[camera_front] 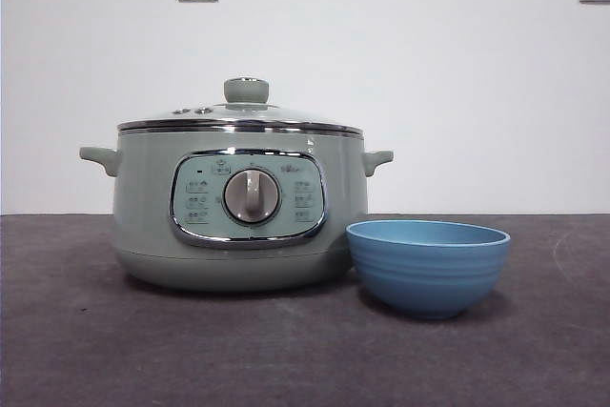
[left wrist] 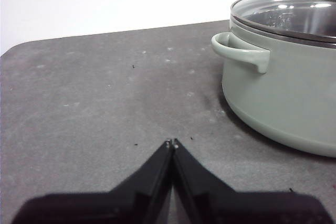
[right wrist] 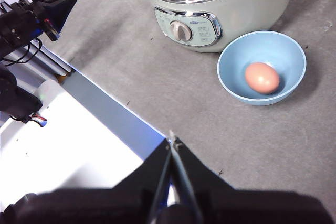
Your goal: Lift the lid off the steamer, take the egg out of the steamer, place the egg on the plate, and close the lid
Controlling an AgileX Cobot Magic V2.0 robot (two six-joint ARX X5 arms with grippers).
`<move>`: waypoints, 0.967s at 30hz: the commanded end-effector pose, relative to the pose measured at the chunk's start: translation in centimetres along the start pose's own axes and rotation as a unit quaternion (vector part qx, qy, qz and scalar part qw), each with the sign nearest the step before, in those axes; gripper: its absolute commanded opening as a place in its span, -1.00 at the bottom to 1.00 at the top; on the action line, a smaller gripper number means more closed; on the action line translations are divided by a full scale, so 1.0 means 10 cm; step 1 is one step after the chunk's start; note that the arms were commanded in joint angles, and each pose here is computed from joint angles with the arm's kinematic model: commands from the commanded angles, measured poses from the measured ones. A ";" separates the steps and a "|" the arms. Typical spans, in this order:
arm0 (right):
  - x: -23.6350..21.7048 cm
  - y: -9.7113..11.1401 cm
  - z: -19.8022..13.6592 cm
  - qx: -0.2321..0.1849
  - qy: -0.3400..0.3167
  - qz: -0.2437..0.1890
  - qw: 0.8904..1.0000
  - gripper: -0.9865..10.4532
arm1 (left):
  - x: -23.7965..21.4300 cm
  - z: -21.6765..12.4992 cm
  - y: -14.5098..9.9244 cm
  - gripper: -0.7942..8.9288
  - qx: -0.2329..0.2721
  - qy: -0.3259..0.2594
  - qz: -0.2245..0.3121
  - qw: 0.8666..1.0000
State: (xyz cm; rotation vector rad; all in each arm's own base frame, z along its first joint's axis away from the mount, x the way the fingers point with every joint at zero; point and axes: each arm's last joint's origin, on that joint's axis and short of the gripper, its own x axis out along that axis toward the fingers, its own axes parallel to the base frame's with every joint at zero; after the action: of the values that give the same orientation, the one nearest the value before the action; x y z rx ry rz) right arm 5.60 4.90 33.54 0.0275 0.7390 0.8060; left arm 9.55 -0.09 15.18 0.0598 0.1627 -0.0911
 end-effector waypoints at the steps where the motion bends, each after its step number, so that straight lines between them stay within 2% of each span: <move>1: 0.01 -0.01 0.01 -0.027 -0.008 -0.011 1.000 -0.82 | 0.01 -0.04 0.00 -0.84 -0.004 0.004 0.003 1.000; 5: -0.07 -0.07 0.09 -0.055 -0.081 -0.072 0.993 -0.83 | 0.01 -0.04 0.00 -0.84 -0.004 0.004 0.003 1.000; 7: -0.11 -0.10 0.12 -0.056 -0.136 -0.097 0.984 -0.83 | 0.01 -0.04 0.00 -0.84 -0.004 0.004 0.003 1.000; 9: -0.12 -0.16 0.11 -0.050 -0.184 -0.129 0.973 -0.83 | 0.01 -0.04 0.00 -0.84 -0.004 0.004 0.003 1.000; 13: 0.01 -0.37 -0.04 -0.046 -0.263 -0.196 0.944 -0.83 | 0.01 -0.04 0.00 -0.84 -0.004 0.004 0.003 1.000; 16: 0.20 -0.55 -0.26 -0.044 -0.307 -0.232 0.922 -0.82 | 0.01 -0.04 0.00 -0.84 -0.004 0.004 0.003 1.000; 19: 0.42 -0.72 -0.50 -0.039 -0.332 -0.251 0.908 -0.82 | 0.01 -0.04 0.00 -0.84 -0.004 0.004 0.003 1.000; 24: 0.70 -0.90 -0.83 -0.046 -0.354 -0.263 0.896 -0.82 | 0.01 -0.04 0.00 -0.84 -0.004 0.004 0.003 1.000; 29: 0.87 -0.98 -1.05 -0.041 -0.349 -0.263 0.899 -0.82 | 0.01 -0.04 0.00 -0.84 -0.004 0.004 0.003 1.000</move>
State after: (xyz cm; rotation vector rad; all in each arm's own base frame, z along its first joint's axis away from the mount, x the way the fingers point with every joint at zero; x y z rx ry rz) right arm 9.52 1.15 17.89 0.0281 0.0224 0.2645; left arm 9.55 -0.08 15.18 0.0580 0.1628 -0.0902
